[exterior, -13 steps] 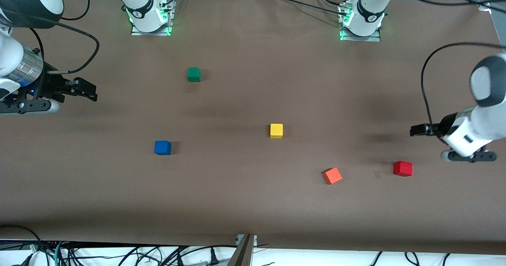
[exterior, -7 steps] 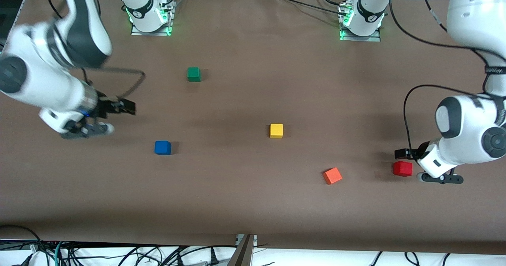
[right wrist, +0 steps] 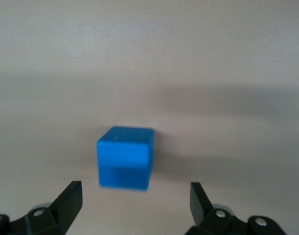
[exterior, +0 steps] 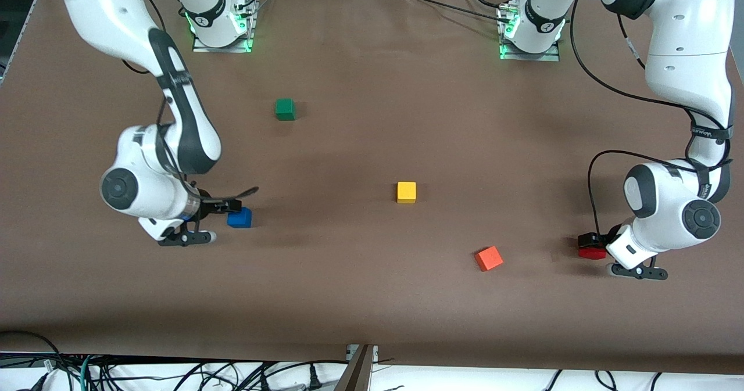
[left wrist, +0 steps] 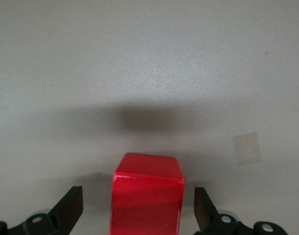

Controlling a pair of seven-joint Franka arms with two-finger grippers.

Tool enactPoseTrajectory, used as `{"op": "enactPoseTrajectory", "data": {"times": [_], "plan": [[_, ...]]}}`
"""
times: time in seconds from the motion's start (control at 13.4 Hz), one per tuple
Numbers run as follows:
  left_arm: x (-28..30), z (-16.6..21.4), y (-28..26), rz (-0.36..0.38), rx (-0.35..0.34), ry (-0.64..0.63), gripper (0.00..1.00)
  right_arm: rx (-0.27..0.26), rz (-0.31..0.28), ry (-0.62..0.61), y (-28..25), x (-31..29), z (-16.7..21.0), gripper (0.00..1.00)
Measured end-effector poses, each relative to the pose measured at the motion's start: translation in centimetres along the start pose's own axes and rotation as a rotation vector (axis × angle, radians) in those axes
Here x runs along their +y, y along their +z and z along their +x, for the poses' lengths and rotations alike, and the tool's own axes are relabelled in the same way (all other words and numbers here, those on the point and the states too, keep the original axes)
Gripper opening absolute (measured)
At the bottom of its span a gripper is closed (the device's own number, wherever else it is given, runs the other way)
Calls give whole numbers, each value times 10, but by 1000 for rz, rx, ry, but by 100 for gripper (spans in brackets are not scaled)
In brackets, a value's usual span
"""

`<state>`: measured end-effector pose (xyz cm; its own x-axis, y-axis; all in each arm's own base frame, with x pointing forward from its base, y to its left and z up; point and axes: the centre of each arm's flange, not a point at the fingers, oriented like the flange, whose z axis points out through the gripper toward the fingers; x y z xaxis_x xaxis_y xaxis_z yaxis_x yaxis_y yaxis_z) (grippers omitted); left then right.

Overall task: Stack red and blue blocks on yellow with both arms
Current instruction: 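Grasp the red cube with the left gripper while the right gripper grasps the blue cube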

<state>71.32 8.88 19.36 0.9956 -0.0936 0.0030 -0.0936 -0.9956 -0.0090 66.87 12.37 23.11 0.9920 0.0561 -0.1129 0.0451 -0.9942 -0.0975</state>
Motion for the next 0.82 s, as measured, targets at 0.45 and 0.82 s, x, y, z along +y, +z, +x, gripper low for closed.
{"op": "enactPoseTrajectory", "data": {"times": [0.45, 0.82], "plan": [[7, 3, -3, -7, 8, 8, 56, 1, -2, -10, 17, -9, 3, 90], [70, 23, -61, -66, 47, 37, 56, 15, -7, -17, 27, -14, 5, 83]]}}
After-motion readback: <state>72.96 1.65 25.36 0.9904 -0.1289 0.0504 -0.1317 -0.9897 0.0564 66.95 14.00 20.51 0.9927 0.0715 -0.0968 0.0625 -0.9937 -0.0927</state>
